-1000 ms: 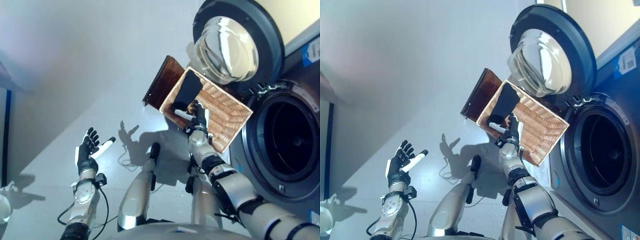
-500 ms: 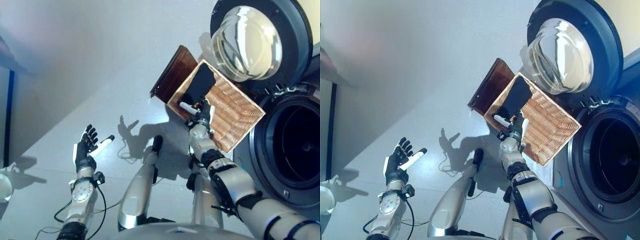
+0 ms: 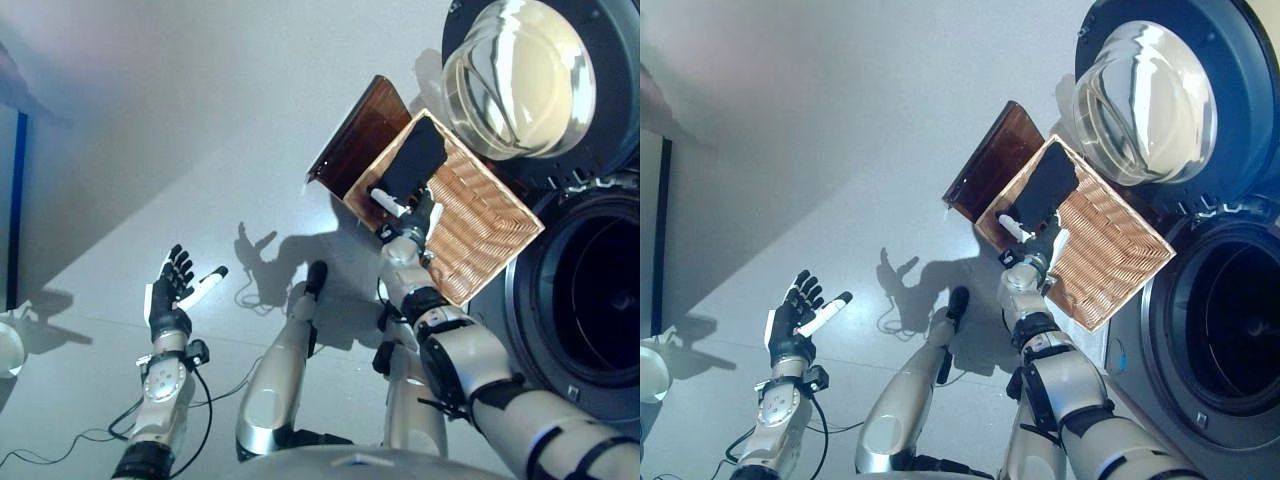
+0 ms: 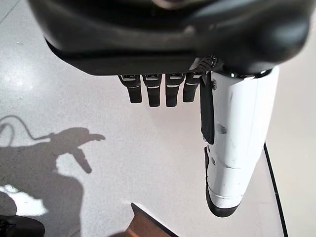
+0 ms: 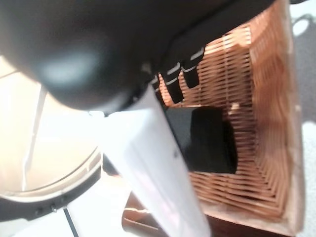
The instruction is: Pick up the clothes and place them into the washing machine
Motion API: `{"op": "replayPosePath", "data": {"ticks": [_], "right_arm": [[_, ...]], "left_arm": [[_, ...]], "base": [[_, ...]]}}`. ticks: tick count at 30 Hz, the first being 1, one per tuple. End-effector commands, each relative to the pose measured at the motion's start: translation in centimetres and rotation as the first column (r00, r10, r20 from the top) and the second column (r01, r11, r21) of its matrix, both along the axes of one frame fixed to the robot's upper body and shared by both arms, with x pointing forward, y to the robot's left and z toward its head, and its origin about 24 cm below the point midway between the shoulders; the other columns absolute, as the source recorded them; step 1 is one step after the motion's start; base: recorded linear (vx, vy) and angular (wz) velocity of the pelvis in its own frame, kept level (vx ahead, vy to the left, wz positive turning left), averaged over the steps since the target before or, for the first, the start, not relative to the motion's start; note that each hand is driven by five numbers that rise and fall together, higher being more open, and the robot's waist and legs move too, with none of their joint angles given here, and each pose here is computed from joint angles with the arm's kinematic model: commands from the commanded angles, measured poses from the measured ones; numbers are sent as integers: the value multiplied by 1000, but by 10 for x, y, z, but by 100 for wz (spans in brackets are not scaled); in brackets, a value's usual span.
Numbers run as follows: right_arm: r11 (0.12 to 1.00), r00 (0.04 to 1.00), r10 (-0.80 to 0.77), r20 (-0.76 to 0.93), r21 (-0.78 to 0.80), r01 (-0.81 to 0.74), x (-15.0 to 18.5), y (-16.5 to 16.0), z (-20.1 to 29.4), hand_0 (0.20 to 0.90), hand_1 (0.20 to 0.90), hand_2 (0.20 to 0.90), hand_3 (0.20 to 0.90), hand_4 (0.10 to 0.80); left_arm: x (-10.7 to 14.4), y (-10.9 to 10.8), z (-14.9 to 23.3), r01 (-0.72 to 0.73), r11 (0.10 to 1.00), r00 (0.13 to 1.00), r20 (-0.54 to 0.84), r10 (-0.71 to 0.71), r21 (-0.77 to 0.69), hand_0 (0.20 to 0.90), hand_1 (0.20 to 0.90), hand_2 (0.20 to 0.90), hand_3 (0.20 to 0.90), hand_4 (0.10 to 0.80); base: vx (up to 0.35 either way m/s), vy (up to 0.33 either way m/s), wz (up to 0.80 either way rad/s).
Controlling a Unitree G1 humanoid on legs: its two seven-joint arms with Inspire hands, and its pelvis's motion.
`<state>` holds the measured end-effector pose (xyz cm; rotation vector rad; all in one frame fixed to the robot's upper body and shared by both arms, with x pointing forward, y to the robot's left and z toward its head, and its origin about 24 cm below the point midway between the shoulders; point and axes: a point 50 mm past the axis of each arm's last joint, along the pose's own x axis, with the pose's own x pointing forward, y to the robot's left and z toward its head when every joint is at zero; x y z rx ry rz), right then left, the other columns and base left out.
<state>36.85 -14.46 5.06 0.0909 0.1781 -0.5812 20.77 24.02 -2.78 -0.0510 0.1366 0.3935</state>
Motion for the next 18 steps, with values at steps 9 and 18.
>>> {"op": "replayPosePath", "data": {"ticks": [9,18], "right_arm": [[991,970,-66,233,125,37,17,8,52,900,900,900,900,800],[989,943,-117,312,119,83,29,-10,88,900,900,900,900,800]], "left_arm": [[-5,34,39,-36,987,990,140,14,154,900,900,900,900,800],[-4,36,49,-23,984,984,176,-8,174,900,900,900,900,800]], "base": [[-1,-2,1],[-3,-1,2]]}}
